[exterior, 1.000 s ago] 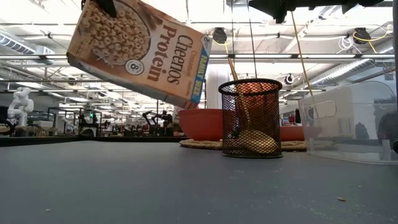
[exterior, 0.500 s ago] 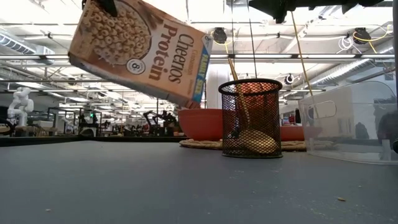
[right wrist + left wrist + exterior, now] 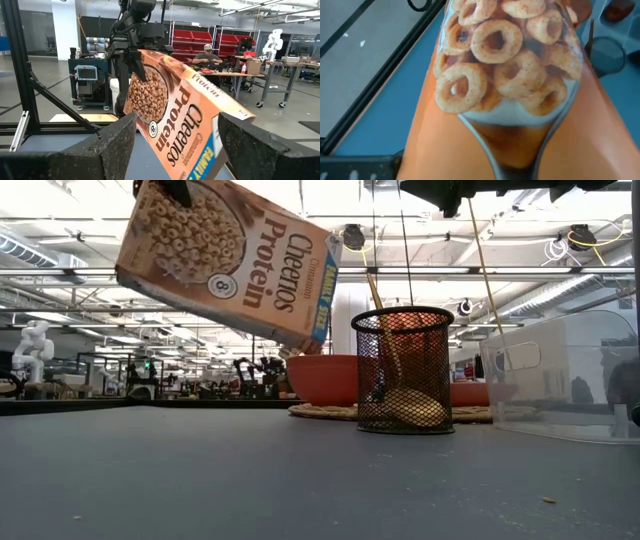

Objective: Arrange a breakfast setting
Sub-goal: Pour the cereal from the cereal box into the red bowl

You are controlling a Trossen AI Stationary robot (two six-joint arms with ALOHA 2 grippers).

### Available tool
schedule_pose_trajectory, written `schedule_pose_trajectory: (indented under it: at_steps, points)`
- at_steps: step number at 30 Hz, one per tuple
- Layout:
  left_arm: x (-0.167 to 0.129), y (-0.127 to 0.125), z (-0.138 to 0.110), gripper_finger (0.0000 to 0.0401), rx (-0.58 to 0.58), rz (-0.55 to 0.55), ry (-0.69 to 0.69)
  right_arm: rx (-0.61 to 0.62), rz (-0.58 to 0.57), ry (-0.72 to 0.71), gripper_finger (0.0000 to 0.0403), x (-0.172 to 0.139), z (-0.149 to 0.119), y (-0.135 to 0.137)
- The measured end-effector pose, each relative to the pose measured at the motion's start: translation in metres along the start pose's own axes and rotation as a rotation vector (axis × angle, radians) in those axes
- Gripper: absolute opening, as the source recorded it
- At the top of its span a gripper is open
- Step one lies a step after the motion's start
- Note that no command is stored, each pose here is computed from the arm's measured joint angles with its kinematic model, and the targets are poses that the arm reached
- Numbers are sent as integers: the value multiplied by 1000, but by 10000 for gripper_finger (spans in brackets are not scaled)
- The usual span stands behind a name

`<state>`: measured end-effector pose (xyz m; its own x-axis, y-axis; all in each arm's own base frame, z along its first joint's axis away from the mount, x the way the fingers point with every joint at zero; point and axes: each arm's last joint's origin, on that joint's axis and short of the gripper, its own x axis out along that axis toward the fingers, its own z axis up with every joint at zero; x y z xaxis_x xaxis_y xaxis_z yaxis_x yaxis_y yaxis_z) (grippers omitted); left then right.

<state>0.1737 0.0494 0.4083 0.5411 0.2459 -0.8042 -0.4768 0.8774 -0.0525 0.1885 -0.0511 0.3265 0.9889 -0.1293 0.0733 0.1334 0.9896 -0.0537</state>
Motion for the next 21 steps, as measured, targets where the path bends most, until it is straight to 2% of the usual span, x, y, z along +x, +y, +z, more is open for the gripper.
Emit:
schedule_pose_trajectory:
  at_steps: [14, 21]
  points:
    - [0, -1, 1, 206, -1, -22, -8, 0, 0, 0, 274, 0, 0, 0]
    - [-16, 2, -6, 206, 3, -35, -66, 0, 0, 0, 274, 0, 0, 0]
